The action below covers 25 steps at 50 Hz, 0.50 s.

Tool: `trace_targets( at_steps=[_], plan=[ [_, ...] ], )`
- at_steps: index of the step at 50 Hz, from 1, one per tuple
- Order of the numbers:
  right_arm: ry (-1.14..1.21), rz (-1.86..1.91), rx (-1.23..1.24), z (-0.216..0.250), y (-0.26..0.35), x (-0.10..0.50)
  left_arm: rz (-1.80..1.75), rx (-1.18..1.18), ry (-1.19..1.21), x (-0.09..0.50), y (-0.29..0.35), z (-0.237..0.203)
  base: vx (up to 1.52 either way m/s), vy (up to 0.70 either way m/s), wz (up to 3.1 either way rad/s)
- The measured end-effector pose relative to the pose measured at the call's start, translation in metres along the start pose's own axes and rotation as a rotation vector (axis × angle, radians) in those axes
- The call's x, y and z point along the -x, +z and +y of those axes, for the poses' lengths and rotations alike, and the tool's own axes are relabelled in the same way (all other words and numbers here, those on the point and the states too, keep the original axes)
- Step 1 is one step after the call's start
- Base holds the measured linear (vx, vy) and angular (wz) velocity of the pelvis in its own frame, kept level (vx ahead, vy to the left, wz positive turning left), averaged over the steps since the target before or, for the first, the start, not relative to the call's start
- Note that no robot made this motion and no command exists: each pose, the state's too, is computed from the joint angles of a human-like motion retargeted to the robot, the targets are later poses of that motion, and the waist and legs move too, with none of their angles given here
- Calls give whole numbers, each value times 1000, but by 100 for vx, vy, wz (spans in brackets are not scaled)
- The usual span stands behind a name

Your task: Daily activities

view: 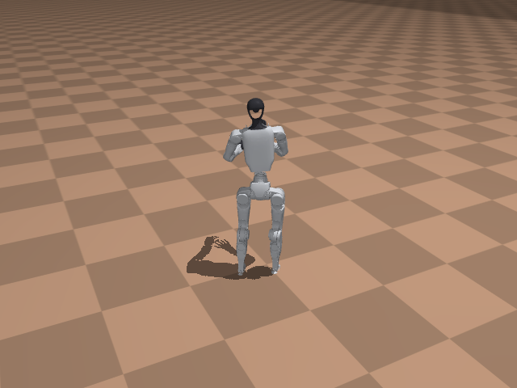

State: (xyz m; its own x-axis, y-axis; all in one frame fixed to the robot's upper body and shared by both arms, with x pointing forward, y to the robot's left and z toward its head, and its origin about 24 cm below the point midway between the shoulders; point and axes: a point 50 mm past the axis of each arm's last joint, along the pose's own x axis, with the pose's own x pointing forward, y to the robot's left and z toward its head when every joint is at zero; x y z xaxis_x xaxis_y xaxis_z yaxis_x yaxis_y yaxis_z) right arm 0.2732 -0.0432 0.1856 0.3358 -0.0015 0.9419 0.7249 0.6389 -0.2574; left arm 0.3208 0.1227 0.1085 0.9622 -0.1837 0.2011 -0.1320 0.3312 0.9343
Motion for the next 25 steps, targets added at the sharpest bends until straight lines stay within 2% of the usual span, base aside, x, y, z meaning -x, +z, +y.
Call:
trace_targets(
  at_steps=[15, 25],
  plan=[
    [-5, 59, -77, 3, 7, 5, 24, -162, 41, 1, -9, 6, 0, 0, 0],
    [57, 264, -94, 3, -22, 27, 34, -74, -5, 6, -15, -7, 0, 0, 0]
  ],
)
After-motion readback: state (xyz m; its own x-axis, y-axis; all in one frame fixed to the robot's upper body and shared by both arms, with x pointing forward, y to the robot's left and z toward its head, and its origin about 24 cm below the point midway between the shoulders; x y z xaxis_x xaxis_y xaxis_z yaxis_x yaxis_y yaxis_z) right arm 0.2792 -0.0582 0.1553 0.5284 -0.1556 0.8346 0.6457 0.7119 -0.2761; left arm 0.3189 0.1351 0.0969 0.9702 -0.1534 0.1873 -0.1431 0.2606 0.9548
